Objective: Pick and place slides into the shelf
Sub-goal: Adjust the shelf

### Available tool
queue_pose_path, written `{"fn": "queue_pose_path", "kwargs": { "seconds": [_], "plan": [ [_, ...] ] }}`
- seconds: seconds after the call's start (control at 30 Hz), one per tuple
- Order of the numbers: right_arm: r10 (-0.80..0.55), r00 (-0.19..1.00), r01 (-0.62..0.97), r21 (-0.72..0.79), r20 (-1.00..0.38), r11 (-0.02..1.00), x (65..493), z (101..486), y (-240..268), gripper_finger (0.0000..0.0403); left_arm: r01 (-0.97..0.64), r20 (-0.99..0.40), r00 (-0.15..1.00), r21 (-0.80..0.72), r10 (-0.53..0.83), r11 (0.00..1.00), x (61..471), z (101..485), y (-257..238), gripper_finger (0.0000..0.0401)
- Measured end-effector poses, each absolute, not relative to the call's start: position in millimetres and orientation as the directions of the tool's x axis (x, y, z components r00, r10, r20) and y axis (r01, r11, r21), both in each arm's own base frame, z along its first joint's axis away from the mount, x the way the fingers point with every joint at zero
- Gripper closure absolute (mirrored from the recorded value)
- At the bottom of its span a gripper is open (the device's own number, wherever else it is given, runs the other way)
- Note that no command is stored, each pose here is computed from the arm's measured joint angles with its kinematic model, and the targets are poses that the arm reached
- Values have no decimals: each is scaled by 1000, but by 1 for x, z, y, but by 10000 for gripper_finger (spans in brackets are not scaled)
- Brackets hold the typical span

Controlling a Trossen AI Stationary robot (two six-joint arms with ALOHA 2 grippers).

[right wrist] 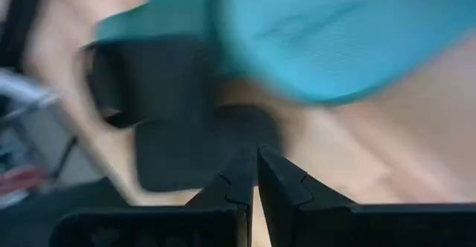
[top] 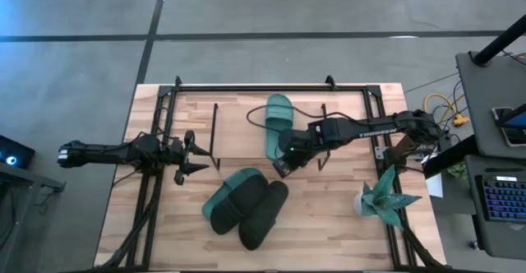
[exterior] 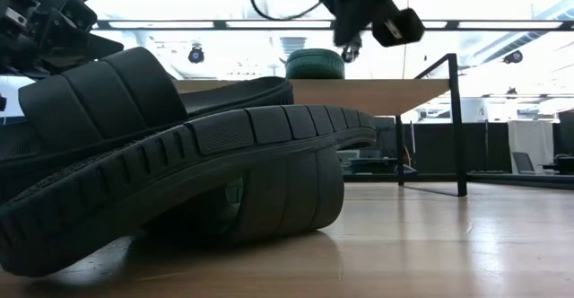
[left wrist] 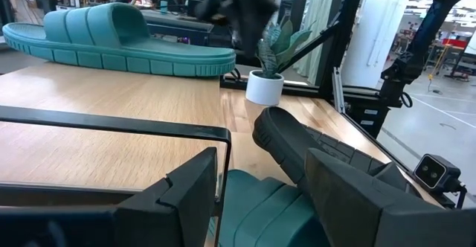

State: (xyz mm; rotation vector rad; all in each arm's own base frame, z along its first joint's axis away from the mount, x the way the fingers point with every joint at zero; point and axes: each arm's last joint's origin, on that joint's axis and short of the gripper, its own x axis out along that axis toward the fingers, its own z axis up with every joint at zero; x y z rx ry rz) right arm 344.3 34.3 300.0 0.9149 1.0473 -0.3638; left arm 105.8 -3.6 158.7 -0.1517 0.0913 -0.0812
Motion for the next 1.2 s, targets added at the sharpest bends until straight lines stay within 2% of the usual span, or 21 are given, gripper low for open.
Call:
{"fn": "queue_pose_path", "kwargs": {
  "seconds": [0.2, 0.37, 0.5, 0.6, 0.7, 0.87, 0.93, 1.0, 1.1, 1.2],
  "plan": [
    [173, 555, 631, 547, -814, 550, 350, 305, 46, 373, 73, -85, 993, -155, -87, 985, 106, 159, -4, 210],
    [150, 560, 652, 546, -815, 527, 351, 305, 47, 311, 74, -84, 993, -148, -87, 986, 106, 159, -4, 210],
    [109, 569, 667, 535, -815, 519, 351, 305, 46, 257, 69, -83, 994, 12, -68, 998, 106, 159, -3, 210],
    [99, 579, 668, 540, -810, 512, 352, 305, 46, 229, 62, -78, 995, 34, -59, 998, 106, 159, -3, 210],
    [101, 584, 664, 545, -806, 513, 352, 306, 47, 212, 12, -76, 997, 33, -10, 999, 106, 160, -1, 210],
    [97, 586, 660, 543, -804, 519, 352, 306, 48, 205, 7, -68, 998, 32, -5, 999, 106, 160, -1, 210],
    [78, 591, 663, 538, -803, 520, 353, 306, 47, 205, 6, -54, 999, -60, -9, 998, 106, 162, -1, 210],
    [68, 598, 661, 540, -798, 520, 353, 306, 47, 205, 15, -23, 999, -300, -23, 954, 106, 165, -2, 210],
    [69, 609, 654, 550, -790, 520, 354, 307, 47, 205, 37, 29, 999, -649, -24, 760, 106, 170, -2, 210],
    [71, 608, 655, 550, -791, 517, 354, 307, 48, 204, 59, 68, 998, -786, -8, 615, 106, 173, -1, 210]
  ]
}}
